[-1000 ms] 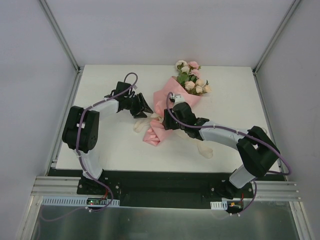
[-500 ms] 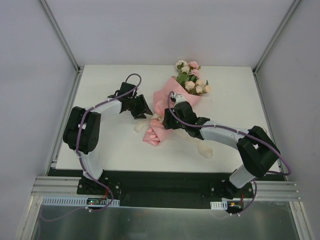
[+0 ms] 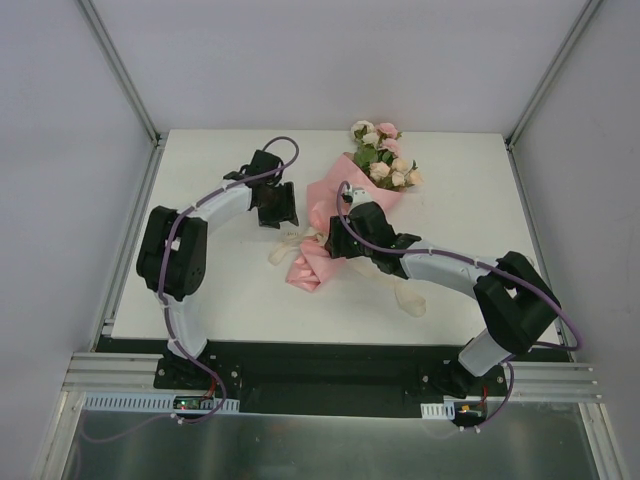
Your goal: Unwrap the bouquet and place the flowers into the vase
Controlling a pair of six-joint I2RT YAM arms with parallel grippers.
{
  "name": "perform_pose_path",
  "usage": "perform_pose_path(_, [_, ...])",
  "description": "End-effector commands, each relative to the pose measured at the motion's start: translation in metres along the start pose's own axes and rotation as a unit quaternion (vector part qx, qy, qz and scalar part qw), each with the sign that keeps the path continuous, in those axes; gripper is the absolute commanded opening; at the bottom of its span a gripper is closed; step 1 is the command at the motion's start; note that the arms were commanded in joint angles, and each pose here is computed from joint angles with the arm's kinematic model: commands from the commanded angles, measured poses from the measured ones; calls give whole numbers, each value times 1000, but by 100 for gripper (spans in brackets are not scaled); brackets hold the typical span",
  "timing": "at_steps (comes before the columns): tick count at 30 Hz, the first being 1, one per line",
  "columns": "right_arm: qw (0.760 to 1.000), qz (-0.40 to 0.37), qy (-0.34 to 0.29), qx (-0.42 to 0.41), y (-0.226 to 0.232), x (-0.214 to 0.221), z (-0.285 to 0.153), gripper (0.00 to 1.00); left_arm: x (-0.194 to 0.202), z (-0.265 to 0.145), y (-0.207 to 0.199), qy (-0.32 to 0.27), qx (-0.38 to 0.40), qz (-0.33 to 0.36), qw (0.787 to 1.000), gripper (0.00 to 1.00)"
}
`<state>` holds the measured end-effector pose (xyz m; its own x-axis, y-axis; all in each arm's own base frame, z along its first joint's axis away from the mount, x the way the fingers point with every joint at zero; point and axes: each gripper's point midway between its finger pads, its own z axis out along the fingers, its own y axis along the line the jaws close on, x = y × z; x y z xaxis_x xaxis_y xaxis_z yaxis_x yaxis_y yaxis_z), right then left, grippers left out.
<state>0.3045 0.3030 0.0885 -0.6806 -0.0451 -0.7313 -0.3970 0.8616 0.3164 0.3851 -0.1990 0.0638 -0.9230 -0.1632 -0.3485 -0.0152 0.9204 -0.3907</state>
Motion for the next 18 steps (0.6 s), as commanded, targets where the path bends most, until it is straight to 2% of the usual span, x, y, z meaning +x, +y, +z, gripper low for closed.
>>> perform_pose_path(1, [999,12,-24,-20,8,-16,0,58,2,-1,1,20,-38,74,996,54])
perform_pose_path(4, [999,14,-21,-22,9,-15,1,58,9,5,-8,37,-27,87,995,55])
perform_pose_path(8, [999,16,-21,-24,8,-16,1,58,11,12,-6,41,-52,95,993,59])
perform_pose_path(18, [999,20,-19,-27,8,-15,2,57,14,29,-4,44,-97,104,989,59])
